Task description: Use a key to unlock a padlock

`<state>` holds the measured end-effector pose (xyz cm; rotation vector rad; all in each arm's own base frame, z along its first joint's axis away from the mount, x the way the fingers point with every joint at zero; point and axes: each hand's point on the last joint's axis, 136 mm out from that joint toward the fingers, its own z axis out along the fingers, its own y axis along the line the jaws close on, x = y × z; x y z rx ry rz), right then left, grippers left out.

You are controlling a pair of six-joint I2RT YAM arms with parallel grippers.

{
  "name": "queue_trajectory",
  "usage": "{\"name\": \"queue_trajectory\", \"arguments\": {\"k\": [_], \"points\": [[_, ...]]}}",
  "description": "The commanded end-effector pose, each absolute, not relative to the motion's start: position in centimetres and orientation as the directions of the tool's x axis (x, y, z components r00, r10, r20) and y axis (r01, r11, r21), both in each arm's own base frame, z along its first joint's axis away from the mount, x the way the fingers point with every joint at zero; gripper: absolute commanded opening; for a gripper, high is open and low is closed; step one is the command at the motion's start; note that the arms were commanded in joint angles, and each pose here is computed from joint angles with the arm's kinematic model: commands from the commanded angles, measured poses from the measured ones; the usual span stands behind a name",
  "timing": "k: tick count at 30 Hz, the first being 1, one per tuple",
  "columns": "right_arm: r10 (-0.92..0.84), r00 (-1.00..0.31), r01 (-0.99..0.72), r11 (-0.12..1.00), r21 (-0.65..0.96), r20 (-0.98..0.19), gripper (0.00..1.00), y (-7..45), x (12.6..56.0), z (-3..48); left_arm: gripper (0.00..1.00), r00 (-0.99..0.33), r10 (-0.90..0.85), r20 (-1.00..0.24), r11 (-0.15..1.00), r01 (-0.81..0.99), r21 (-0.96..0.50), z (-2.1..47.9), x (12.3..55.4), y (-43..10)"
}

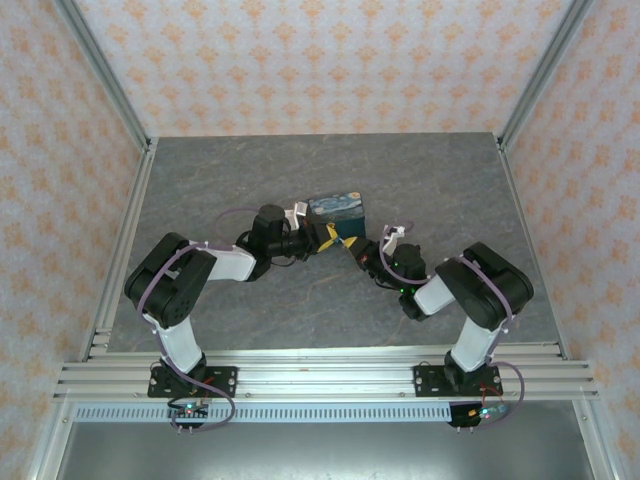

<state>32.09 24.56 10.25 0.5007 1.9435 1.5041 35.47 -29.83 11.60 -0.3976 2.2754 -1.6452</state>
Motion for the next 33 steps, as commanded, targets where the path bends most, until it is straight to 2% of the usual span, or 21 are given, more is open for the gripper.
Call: {"name": "queue_trajectory", "arguments": {"k": [1,16,33], "points": [[0.631,-0.731,-0.106,0.27,0.957,-0.259,0.0,24.8,32.6,10.7,0.0,-0.923,-0.339,-0.18,0.188,0.121,-0.975,17.7,34.7,-31.3],[0.623,-0.749,-0.151,0.173,0.973,-0.227,0.0,26.3,34.0,13.6,0.0,-0.927,-0.331,-0.176,0.191,0.117,-0.975,17.3,34.6,-31.4],[0.578,-0.788,-0.12,0.196,0.973,-0.213,0.0,26.1,32.9,11.8,0.0,-0.928,-0.341,-0.15,0.219,0.077,-0.973,16.6,34.9,-31.1]]}}
